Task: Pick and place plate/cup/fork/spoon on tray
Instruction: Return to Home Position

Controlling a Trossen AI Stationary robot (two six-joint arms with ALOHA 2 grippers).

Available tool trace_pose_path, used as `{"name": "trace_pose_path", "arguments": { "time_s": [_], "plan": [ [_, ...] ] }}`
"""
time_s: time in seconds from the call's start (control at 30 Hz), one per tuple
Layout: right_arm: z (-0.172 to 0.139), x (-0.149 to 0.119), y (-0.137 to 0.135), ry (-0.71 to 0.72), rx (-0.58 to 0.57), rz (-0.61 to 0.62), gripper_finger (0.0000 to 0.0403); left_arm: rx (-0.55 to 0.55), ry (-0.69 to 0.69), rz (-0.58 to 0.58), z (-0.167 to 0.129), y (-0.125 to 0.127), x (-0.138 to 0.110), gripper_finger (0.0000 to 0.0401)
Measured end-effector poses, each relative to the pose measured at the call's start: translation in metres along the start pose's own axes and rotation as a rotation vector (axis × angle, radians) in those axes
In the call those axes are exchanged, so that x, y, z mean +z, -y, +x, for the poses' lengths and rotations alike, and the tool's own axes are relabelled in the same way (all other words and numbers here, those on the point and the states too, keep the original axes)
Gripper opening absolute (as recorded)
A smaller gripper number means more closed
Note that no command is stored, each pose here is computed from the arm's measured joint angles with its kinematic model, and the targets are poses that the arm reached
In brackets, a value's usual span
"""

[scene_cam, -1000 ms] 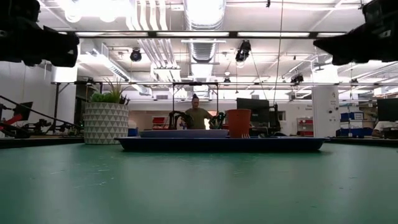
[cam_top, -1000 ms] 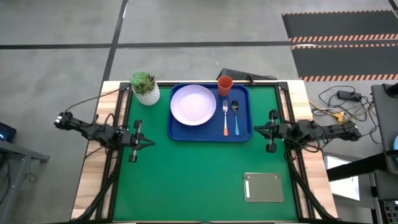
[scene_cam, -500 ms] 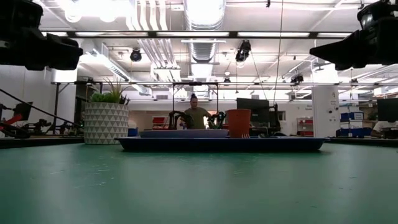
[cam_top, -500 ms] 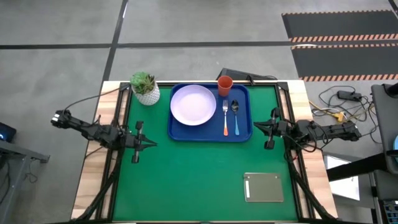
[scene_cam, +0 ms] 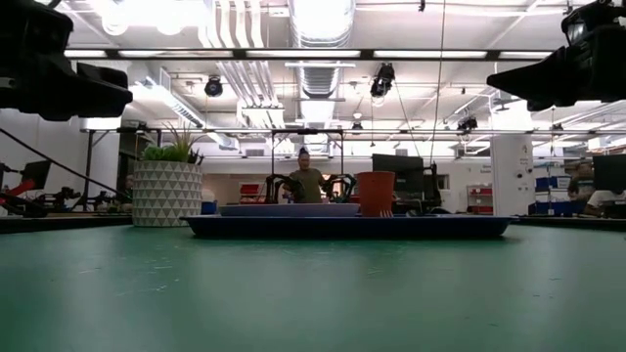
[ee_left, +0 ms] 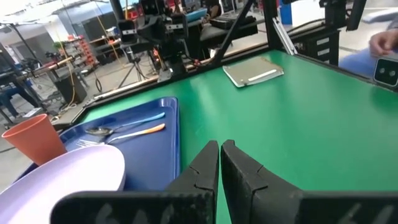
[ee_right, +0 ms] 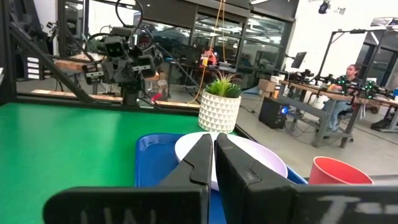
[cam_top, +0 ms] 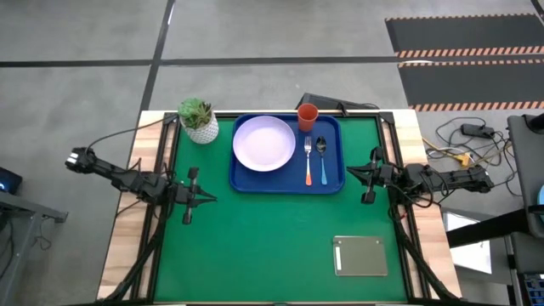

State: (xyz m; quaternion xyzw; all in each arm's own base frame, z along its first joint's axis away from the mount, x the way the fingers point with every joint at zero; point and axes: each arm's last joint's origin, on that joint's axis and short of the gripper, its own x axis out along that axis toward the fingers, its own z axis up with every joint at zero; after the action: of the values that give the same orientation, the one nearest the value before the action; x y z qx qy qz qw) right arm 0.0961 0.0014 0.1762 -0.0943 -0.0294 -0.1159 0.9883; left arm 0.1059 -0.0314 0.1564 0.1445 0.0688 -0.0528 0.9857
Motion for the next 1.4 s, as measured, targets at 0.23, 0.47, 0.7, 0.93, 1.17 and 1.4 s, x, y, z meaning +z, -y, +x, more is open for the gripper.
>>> {"name": "trace_pose_path", "arguments": {
  "time_s": [0.23, 0.47, 0.7, 0.93, 1.17, 1.4],
  "plan": [
    [0.000, 0.000, 0.000, 0.000, 0.000, 0.000, 0.0009, -0.009, -0.031, 0.009, 0.002, 0.001, -0.002, 0.0000],
    [0.000, 0.001, 0.000, 0.001, 0.000, 0.000, 0.0009, -0.020, -0.069, 0.020, 0.004, 0.003, -0.008, 0.0000],
    [0.000, 0.001, 0.000, 0.001, 0.000, 0.000, 0.0009, -0.028, -0.100, 0.029, 0.006, 0.005, -0.011, 0.0000],
    [0.000, 0.001, 0.000, 0.001, 0.000, 0.001, 0.0009, -0.035, -0.127, 0.036, 0.008, 0.006, -0.014, 0.0000],
    [0.000, 0.001, 0.000, 0.001, -0.001, 0.000, 0.0009, -0.040, -0.148, 0.042, 0.009, 0.006, -0.016, 0.0000],
    [0.000, 0.001, 0.000, 0.001, -0.001, 0.000, 0.0009, -0.045, -0.167, 0.047, 0.010, 0.007, -0.018, 0.0000]
  ]
}}
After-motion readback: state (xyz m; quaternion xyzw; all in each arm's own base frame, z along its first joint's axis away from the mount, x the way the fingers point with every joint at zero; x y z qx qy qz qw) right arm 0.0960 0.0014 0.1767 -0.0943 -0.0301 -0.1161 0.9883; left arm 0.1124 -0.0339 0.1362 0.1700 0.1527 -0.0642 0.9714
